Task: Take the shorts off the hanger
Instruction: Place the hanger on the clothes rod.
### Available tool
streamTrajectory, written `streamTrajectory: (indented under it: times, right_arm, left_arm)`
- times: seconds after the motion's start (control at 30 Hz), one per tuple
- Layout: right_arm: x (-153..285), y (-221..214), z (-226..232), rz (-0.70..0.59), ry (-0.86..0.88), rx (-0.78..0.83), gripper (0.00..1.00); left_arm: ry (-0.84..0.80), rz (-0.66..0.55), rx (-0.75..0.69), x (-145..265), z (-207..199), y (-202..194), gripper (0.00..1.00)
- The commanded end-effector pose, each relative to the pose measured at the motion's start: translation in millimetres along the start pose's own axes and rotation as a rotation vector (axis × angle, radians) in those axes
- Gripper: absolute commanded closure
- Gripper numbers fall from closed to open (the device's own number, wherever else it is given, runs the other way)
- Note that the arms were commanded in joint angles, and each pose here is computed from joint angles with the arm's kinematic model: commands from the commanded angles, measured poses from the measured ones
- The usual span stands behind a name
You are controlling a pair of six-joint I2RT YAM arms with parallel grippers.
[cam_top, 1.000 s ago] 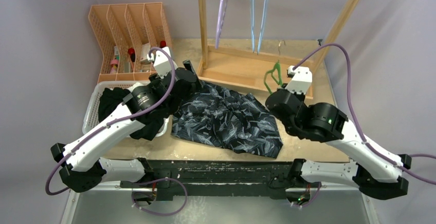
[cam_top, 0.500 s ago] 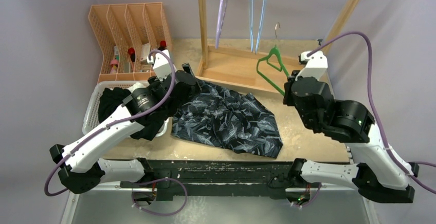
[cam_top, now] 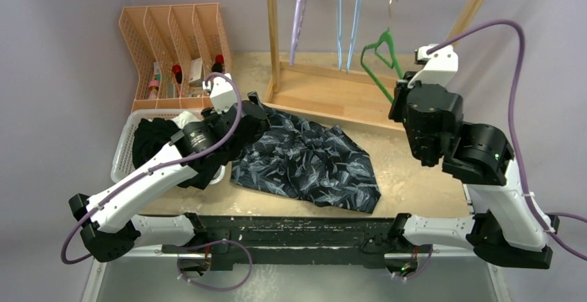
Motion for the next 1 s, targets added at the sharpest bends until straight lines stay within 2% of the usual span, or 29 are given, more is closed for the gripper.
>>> streamTrajectory:
  times: [0.0, 0.23, 0.37, 0.77, 0.97]
  right_arm:
    - [4, 40, -15, -0.116, -0.067, -0.050, 1.00]
    - [8, 76, -18, -0.218, -0.092, -0.160, 1.00]
    - [7, 94, -13, -0.266, -0.077, -0.164, 1.00]
    - [-38, 102, -4, -0.226, -0.120, -0.088, 1.00]
    - [-67, 101, 3, -0.194, -0.047, -0.034, 1.00]
  left_arm:
    - [-0.009, 0.012, 0.007, -6, -1, -9, 0.11]
    - [-0.019, 0.015, 0.000, -7, 0, -13, 0.11]
    - [-0.021, 0.016, -0.001, -8, -1, -12, 0.11]
    - [-0.033, 0.035, 0.003, -9, -3, -18, 0.11]
    - [-0.029, 0.026, 0.008, -8, 0, -16, 0.11]
Point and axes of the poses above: each gripper's point midway between its finger pads, its own x axis back along the fingers, its own z axis along the line the jaws close on, y = z × x, the point moved 4 cm from there along x, back along the fingers, and after that the axes turned 2 degrees about x, right-handed, at the moved point
